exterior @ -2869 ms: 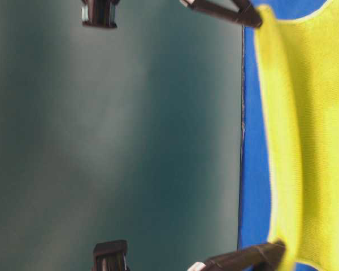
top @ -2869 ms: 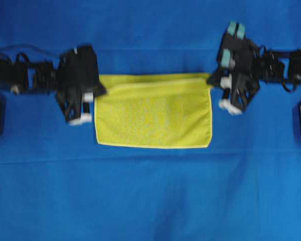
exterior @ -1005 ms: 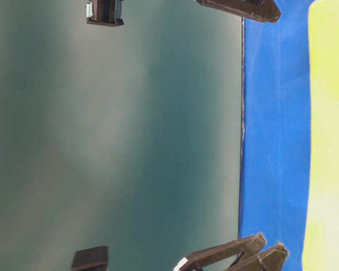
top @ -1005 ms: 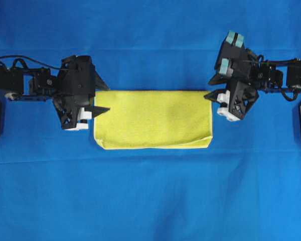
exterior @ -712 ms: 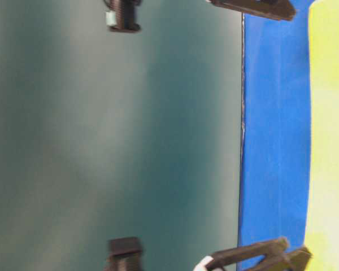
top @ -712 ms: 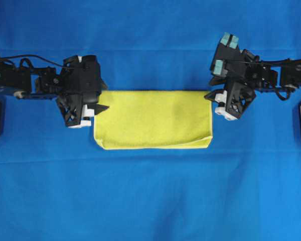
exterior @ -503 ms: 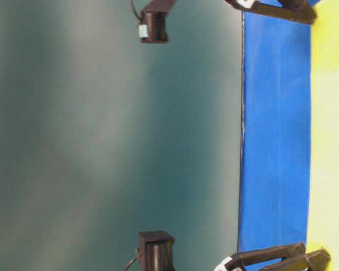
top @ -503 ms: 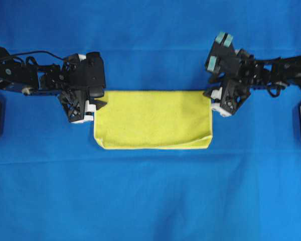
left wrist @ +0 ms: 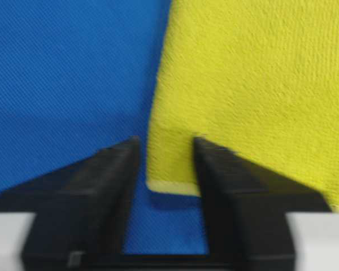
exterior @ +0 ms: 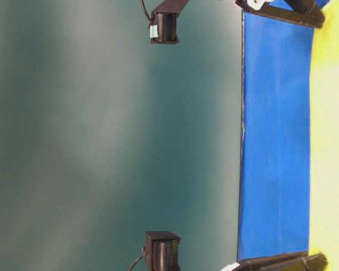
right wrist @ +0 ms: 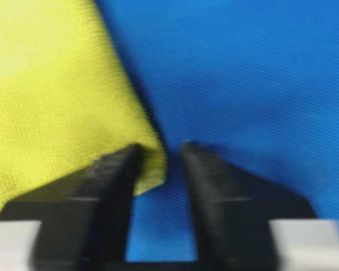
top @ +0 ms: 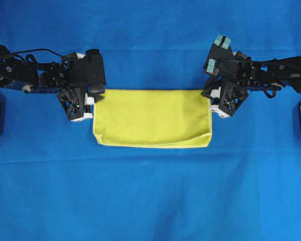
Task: Fold the yellow towel.
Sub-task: 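Open both grippers and regrasp the folded towel's left and right ends, then lift the folded strip, swinging the right gripper's end up and left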
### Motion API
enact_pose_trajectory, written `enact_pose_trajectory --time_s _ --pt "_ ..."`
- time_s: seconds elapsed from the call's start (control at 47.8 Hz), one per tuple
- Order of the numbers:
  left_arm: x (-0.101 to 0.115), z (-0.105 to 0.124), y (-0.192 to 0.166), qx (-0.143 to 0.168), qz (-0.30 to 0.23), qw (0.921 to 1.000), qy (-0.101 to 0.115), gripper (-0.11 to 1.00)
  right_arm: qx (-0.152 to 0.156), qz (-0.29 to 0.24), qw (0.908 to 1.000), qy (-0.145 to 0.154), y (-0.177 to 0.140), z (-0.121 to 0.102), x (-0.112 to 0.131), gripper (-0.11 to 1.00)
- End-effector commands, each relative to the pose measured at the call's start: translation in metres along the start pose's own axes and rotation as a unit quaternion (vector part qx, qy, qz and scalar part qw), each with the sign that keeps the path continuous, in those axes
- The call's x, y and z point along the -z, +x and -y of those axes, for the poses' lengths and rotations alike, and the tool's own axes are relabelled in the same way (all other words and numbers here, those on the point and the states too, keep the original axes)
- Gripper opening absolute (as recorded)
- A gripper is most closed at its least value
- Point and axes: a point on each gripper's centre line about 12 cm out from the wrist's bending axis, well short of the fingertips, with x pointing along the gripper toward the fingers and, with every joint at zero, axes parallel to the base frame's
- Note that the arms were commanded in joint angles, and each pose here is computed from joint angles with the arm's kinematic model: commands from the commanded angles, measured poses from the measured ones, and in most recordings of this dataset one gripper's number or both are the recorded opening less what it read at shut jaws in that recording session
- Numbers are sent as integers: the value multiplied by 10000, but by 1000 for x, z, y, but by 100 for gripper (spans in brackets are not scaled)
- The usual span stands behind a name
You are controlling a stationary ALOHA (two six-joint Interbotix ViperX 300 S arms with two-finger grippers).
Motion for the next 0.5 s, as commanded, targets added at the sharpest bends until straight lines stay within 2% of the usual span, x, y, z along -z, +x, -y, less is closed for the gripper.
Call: enact_pose_trajectory --time_s 0.0,0.063,0.105,0.188,0.314,0.482 --pt "-10 1 -2 21 33 10000 8 22 -22 29 10000 -67 -4 -4 -5 26" --pt "-10 2 -2 35 -43 10000 37 9 -17 22 10000 -66 -6 -4 -5 8" --pt "-10 2 -2 39 -73 10000 45 3 -16 22 10000 -66 -7 -3 -4 3" --pt "-12 2 -2 40 -73 9999 76 2 -12 31 10000 -52 -7 -3 -4 3" --pt "-18 1 -4 34 3 10000 6 2 -27 98 9999 -27 -10 -4 -8 3" --pt "-37 3 -20 52 220 9997 26 2 -27 286 9996 -13 -30 -5 -19 3"
